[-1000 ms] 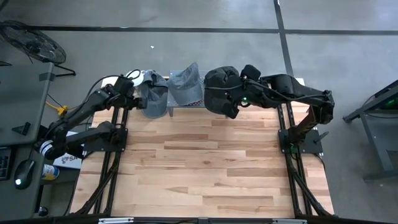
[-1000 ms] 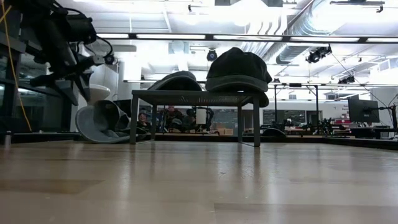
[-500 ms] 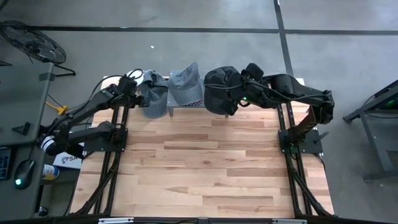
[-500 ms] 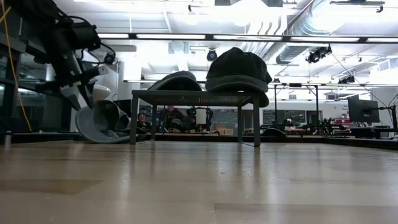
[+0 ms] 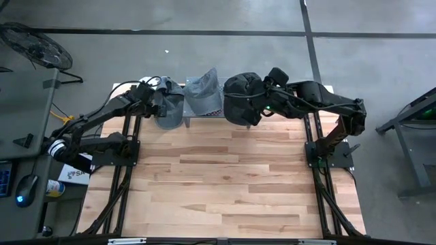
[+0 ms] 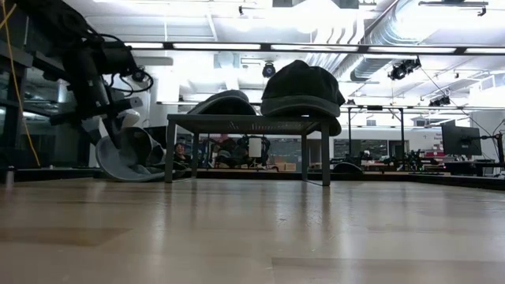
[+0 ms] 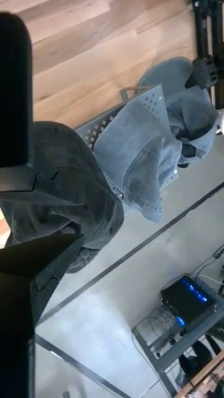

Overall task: Pick & Place hat
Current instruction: Stack the gray cap on top of the other gray cap on the shelf

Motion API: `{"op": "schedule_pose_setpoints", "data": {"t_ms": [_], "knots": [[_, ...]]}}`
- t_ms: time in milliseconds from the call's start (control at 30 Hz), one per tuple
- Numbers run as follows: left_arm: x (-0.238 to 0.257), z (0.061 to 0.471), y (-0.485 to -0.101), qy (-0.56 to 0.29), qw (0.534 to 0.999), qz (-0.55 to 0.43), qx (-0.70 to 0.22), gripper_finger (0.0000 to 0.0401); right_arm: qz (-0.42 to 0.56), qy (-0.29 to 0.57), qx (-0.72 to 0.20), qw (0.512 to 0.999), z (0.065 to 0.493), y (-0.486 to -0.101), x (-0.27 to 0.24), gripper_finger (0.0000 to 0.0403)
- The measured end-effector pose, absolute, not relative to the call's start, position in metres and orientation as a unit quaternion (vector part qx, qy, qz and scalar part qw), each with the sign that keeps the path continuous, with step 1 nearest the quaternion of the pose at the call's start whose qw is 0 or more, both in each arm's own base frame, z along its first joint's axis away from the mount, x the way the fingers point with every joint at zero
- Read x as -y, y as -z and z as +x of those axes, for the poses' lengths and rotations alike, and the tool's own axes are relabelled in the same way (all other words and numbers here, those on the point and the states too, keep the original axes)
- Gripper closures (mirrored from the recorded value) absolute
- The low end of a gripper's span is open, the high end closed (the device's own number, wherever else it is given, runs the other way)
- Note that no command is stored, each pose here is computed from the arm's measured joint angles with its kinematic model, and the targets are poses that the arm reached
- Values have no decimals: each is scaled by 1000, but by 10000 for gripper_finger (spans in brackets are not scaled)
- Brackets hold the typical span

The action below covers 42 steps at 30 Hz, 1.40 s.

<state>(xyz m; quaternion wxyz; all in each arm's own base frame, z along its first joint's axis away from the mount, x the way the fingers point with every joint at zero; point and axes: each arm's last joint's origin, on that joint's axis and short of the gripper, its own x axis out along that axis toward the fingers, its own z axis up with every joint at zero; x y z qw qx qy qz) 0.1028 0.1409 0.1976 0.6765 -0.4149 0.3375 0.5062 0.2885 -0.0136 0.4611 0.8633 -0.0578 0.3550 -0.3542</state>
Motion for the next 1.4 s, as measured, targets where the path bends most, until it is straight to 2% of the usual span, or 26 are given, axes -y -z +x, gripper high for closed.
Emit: {"op": "schedule_pose_setpoints", "data": {"t_ms": [133, 500, 933, 1400], "knots": [[-139, 102, -196, -497, 670, -430, -345, 254, -75, 345, -363, 862, 289, -461, 14, 325], [-134, 101, -194, -484, 646, -474, -350, 389, -103, 284, -395, 868, 289, -459, 11, 325], [-110, 87, -198, -434, 612, -526, -400, 395, -96, 203, -414, 882, 287, -458, 7, 325], [-71, 66, -250, -304, 651, -532, -448, 395, -68, 215, -407, 885, 287, -458, 7, 325]]}}
